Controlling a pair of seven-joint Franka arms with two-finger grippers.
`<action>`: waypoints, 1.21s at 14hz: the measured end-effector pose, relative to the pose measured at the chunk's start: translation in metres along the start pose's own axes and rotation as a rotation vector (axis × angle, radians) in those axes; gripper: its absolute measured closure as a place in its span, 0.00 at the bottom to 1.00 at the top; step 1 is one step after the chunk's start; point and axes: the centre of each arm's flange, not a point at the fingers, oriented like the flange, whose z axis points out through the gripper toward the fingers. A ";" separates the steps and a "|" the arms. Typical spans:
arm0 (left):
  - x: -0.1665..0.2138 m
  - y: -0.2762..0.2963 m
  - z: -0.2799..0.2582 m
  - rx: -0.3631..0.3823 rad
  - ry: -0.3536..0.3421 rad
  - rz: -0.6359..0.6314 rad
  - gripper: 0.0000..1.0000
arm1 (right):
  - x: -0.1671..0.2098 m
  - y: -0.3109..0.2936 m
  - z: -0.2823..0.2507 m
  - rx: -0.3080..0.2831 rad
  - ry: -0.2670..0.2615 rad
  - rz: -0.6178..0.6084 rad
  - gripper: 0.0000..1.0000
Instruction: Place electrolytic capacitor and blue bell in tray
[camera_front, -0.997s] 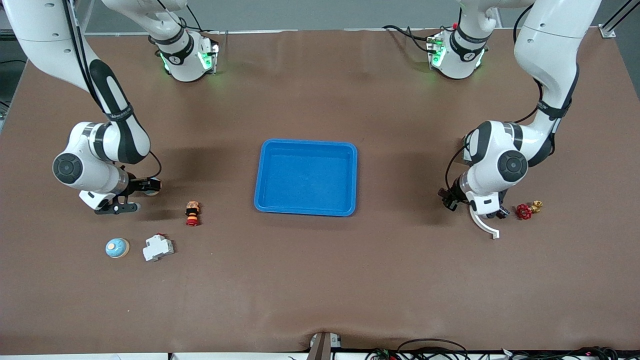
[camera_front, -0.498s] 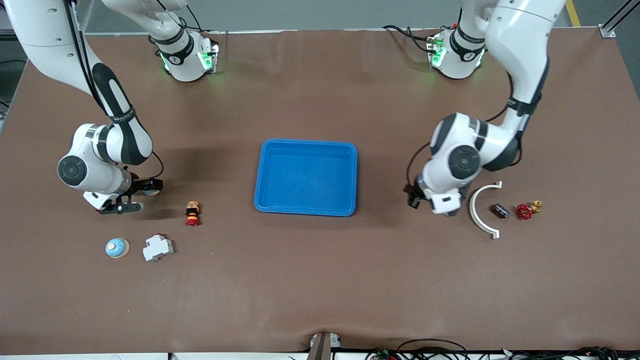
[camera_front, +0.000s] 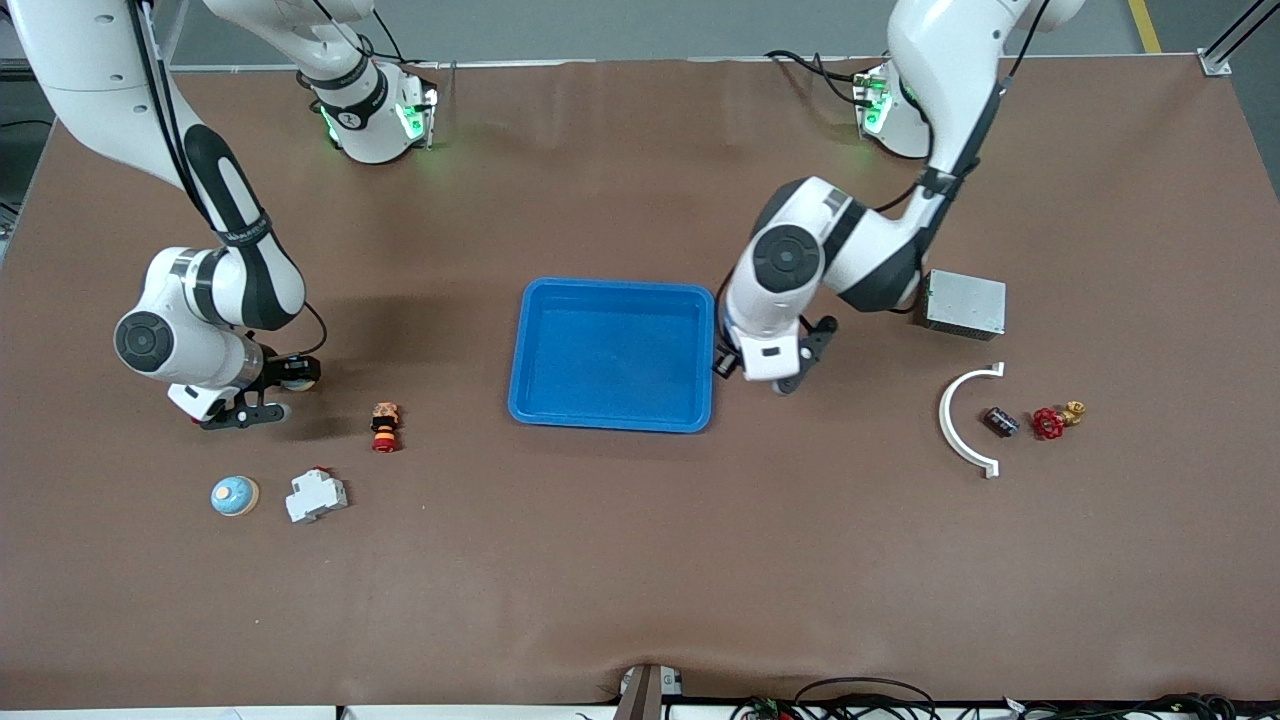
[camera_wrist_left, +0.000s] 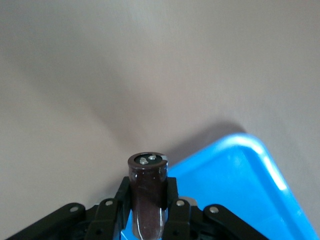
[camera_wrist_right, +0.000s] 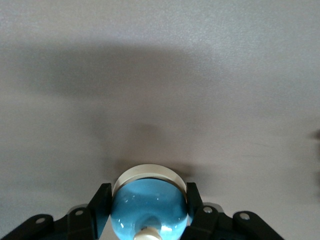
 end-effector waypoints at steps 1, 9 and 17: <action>-0.016 0.005 0.008 0.004 -0.001 -0.013 0.68 | 0.000 -0.001 -0.001 0.005 -0.022 -0.003 0.35; -0.070 0.026 0.084 0.070 -0.010 -0.052 0.68 | 0.022 -0.048 -0.130 0.027 -0.153 0.059 0.35; -0.059 0.038 0.055 0.018 -0.006 -0.079 0.15 | 0.012 -0.300 -0.177 0.054 -0.085 0.313 0.35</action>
